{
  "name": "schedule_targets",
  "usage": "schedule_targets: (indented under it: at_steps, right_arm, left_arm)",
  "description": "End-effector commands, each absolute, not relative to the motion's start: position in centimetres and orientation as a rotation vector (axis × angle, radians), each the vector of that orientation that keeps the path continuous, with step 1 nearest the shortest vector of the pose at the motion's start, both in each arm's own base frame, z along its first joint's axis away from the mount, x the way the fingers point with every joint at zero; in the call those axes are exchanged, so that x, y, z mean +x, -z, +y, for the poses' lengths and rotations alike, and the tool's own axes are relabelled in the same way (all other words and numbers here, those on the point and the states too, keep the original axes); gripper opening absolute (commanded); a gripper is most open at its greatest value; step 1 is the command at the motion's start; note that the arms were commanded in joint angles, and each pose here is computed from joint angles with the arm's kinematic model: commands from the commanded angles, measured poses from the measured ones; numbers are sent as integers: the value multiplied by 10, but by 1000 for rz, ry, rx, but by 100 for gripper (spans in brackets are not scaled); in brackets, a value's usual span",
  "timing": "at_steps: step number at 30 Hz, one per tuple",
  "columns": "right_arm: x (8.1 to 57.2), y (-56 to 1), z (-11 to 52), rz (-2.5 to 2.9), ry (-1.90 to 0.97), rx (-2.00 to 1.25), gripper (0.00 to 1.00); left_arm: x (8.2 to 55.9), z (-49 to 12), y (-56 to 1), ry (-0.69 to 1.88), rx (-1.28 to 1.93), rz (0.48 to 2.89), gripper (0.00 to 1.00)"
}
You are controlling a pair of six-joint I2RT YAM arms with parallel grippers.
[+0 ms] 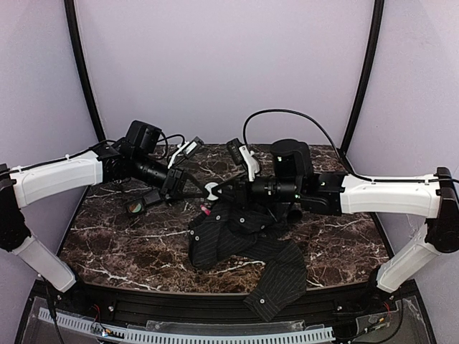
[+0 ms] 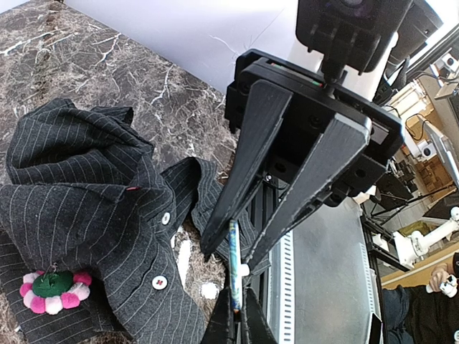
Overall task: Remove the brooch from the garment
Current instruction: Close the brooch securely.
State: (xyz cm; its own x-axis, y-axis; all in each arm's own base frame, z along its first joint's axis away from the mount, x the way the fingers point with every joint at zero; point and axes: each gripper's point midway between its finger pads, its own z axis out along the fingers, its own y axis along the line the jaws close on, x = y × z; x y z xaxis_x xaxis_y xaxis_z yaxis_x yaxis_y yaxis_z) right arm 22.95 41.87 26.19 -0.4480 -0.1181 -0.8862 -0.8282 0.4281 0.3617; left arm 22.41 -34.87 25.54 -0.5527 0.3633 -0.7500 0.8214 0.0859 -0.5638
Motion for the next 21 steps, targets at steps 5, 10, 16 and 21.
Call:
schedule_targets:
  at_steps: [5,10,16,21]
  right_arm:
    - [226,-283,414,1762,-1128,-833,39]
    - [213,-301,415,1687,-1207,-870,59]
    - [239,-306,389,1720,-1034,-704,72]
    - [268,-304,345,1754,-820,-508,90]
  left_arm:
    - [224,-343,-248,1388,1159,2035,1]
    - [235,-341,-235,1310,1123,2105,1]
    - [287,-309,-216,976,915,2218,1]
    - [346,-249,-183,548,652,2375,1]
